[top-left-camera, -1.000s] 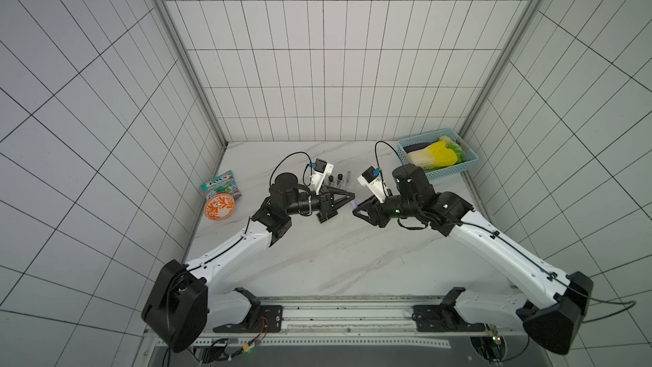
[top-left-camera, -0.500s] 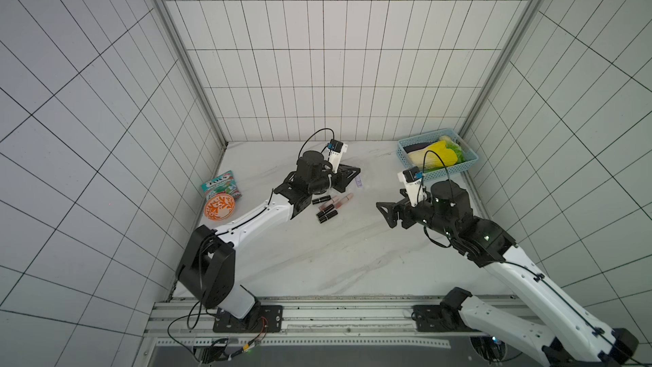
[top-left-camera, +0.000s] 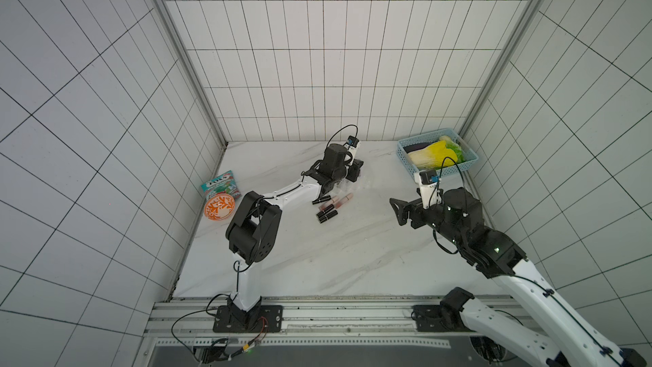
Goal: Arrange the lipsticks in the organizer
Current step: Place the lipstick in the storage box.
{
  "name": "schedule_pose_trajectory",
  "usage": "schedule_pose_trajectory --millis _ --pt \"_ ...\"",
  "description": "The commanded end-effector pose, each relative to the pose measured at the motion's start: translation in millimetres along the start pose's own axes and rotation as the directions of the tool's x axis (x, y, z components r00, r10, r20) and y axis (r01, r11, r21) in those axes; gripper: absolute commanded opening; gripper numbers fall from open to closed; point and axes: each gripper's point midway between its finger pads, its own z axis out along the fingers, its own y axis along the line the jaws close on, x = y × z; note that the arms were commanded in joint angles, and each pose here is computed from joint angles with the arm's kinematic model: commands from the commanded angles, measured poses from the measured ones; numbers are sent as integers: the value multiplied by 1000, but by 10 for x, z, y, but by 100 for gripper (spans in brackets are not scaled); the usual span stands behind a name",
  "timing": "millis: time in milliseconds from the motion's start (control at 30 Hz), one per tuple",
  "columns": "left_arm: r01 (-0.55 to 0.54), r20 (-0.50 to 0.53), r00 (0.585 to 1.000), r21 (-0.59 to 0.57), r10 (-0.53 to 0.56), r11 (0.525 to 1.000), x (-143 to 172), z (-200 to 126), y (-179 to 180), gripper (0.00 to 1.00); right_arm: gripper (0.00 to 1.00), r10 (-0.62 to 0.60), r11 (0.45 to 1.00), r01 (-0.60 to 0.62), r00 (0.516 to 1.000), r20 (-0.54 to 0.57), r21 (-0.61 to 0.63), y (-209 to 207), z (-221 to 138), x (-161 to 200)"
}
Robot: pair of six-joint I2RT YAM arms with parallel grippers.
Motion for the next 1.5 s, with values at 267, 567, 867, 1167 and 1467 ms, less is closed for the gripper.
schedule_pose_trajectory --millis 267,567,867,1167,1467 --pt "-25 15 1000 -71 26 997 -12 412 269 8 99 8 997 -9 1000 -12 -79 120 91 112" --pt "-8 -23 1000 -70 6 998 219 596 355 10 99 3 994 -5 1000 -18 -110 176 106 114" --pt "2 -32 999 -18 -3 1000 262 639 245 16 100 7 993 -8 1000 -10 -118 183 68 109" --pt "4 -22 1000 -26 -5 1000 283 559 233 16 99 6 992 -9 1000 -23 -129 206 97 134" --pt "11 -11 1000 -35 -11 999 294 500 246 16 99 6 991 -9 1000 -22 -131 208 87 136"
